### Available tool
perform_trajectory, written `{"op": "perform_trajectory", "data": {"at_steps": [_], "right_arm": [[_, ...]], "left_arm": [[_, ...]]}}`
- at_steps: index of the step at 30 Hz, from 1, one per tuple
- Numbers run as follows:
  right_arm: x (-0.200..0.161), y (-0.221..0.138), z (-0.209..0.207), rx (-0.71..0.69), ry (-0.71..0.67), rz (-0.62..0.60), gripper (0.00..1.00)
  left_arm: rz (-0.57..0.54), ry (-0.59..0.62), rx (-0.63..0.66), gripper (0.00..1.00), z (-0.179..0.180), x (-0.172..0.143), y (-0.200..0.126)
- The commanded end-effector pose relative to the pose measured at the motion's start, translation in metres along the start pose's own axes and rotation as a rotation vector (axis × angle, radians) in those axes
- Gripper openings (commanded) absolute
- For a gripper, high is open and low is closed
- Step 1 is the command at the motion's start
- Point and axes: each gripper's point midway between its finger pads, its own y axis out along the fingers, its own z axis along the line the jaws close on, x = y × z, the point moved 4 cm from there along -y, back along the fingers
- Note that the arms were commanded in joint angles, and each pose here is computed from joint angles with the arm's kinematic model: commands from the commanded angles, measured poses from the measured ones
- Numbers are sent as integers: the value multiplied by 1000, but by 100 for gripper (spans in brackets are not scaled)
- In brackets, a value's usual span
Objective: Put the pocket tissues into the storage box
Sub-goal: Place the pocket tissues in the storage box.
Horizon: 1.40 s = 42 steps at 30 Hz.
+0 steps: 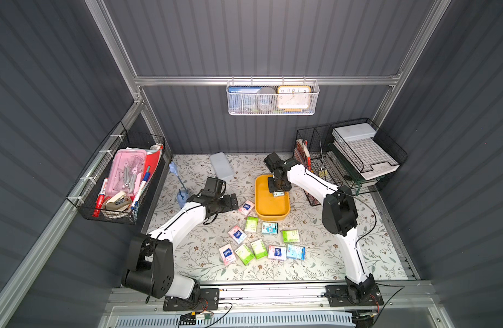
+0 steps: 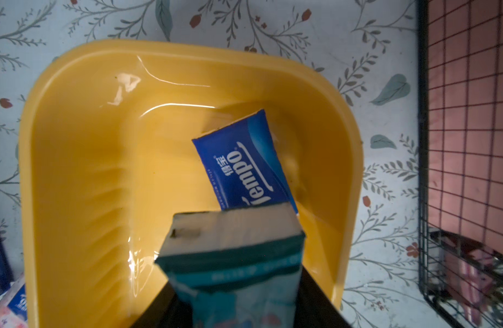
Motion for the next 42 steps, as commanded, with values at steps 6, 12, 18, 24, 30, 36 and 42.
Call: {"op": "perform_trajectory", "data": {"at_steps": [6,12,18,24,30,36,42], "right_arm": [[17,14,-1,-2,20,-14,54],[16,22,-4,-21,19,8,56],[19,15,-6,-29,22,-10,72],[29,-15,-11,-36,14,-62,78],[12,-67,-19,-4,-12,-31,78],[-34,-101,-31,63,-23,6,78],[-96,-118,-44,126,-66,98,75]], "left_arm": [[11,25,19,99,5,-8,-6],[9,26,23,99,5,-8,-8],[7,26,22,99,5,-8,-9],[3,24,21,99,5,-7,-10],[-12,28,12,99,1,-1,-14],[-21,70,-34,99,-10,10,-12],[53,88,-128,99,-25,9,1]]}}
